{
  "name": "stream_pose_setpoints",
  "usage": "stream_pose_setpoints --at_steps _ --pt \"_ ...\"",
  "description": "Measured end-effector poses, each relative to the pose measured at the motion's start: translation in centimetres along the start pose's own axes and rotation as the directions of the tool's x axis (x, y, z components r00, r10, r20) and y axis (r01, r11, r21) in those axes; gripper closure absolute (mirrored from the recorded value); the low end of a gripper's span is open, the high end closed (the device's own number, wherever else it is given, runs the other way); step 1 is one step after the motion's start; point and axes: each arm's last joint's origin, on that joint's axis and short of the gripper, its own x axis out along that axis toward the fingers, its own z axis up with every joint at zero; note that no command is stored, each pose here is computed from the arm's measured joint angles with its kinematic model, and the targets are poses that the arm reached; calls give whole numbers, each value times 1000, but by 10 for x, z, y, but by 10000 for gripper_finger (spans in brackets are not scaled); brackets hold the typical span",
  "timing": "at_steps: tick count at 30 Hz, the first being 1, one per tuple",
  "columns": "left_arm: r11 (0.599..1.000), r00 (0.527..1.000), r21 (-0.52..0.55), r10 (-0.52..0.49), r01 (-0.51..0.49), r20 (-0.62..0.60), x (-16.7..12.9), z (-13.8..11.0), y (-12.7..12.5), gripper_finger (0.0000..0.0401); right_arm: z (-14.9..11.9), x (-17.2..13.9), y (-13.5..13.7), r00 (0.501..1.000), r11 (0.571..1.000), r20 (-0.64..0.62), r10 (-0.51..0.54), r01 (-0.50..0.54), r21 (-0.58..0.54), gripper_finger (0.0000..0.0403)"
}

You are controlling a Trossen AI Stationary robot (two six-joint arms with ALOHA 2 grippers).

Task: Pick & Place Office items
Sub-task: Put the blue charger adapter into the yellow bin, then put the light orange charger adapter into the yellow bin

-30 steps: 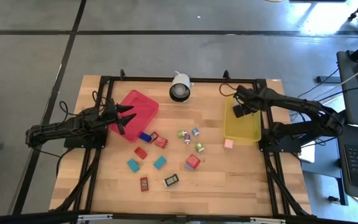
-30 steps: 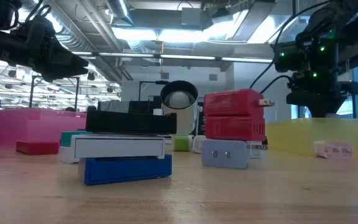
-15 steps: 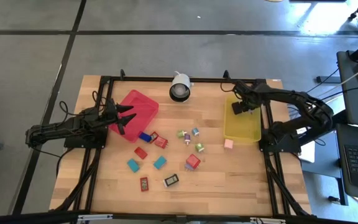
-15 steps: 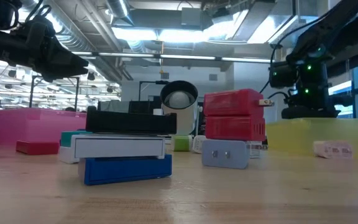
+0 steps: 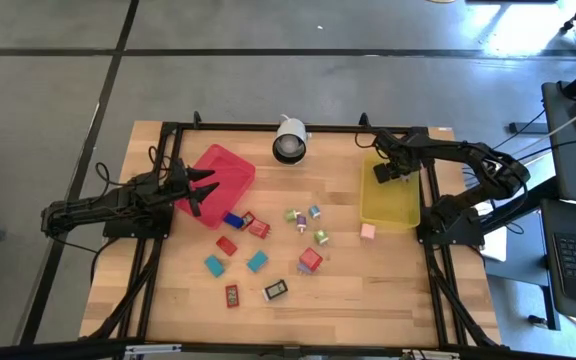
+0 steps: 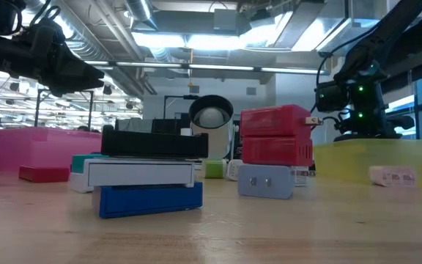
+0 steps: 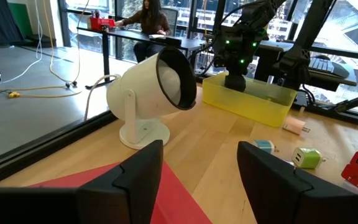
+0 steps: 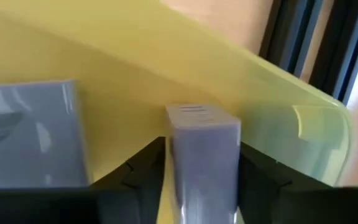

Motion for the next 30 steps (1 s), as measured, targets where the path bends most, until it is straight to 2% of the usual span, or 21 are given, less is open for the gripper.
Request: stream_pose_setpoints --at_steps 9,13,16,22,30 --pt "1000 1000 0 0 0 0 0 0 0 196 1 -8 -3 999 999 -45 -22 21 -25 140" --pt "1000 1000 0 0 0 0 0 0 0 198 4 -28 -7 998 999 -51 -25 23 -32 124" --pt "1000 1000 0 0 0 0 0 0 0 197 5 -49 -8 1000 1000 -24 -11 11 2 122" --pt "1000 1000 0 1 -1 0 0 0 0 198 -9 -85 3 985 983 39 169 -171 67 126" --pt "1000 1000 0 0 0 0 0 0 0 197 -56 -116 40 934 934 0 357 -357 3 126"
